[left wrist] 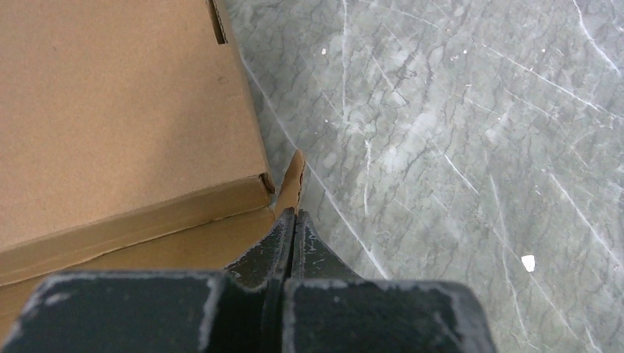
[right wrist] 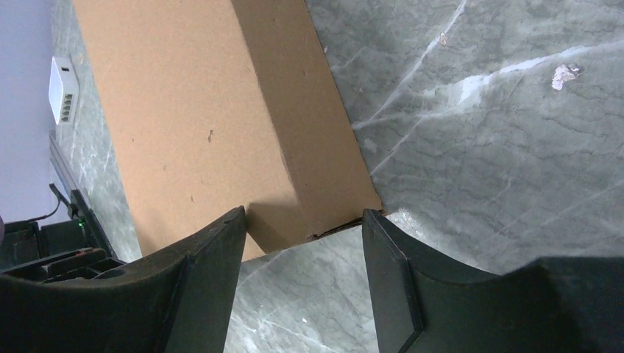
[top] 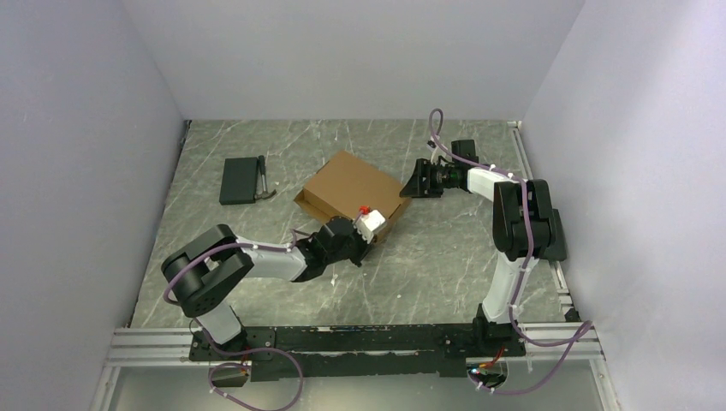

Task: Fold the paper box

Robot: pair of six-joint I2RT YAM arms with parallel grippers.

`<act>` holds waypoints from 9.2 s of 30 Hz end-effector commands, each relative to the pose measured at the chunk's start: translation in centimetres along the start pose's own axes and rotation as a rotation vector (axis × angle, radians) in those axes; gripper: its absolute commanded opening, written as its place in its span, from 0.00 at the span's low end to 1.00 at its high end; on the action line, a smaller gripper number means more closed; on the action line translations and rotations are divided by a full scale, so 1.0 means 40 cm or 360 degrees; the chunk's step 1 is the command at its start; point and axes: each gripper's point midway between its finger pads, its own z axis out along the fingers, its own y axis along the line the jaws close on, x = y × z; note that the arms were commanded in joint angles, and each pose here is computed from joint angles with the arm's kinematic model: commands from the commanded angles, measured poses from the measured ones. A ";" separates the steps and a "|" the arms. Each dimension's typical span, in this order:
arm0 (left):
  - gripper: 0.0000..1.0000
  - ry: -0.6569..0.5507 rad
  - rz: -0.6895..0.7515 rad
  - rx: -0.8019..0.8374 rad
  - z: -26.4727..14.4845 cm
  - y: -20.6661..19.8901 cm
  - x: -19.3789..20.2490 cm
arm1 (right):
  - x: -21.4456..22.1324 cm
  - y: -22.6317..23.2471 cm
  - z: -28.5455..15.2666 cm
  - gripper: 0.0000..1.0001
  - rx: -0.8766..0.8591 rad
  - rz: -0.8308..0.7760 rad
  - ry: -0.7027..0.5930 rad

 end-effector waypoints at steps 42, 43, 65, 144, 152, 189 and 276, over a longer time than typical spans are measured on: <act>0.00 -0.0066 -0.0366 -0.0040 -0.050 0.040 0.013 | 0.014 -0.077 0.011 0.60 0.0204 0.0019 0.0043; 0.00 -0.0066 -0.0365 -0.0038 -0.050 0.040 0.013 | 0.015 -0.078 0.011 0.60 0.0204 0.0020 0.0045; 0.00 -0.0001 -0.0338 -0.0026 -0.051 0.039 -0.091 | 0.021 -0.065 0.017 0.60 0.0172 0.0000 0.0067; 0.00 0.0358 -0.2164 -0.0982 -0.195 0.616 0.233 | 0.029 -0.057 0.024 0.60 0.0146 -0.0010 0.0093; 0.00 0.0240 -0.2157 -0.0791 -0.148 0.635 0.123 | 0.037 -0.045 0.038 0.60 0.0155 -0.0056 0.0124; 0.39 -0.0198 -0.1750 -0.0285 -0.186 0.593 -0.091 | 0.006 -0.024 0.003 0.65 0.0137 -0.0150 0.0086; 0.82 -0.0039 -0.1680 -0.0225 -0.127 0.427 -0.143 | -0.008 0.040 -0.029 0.69 0.0012 -0.0309 0.0072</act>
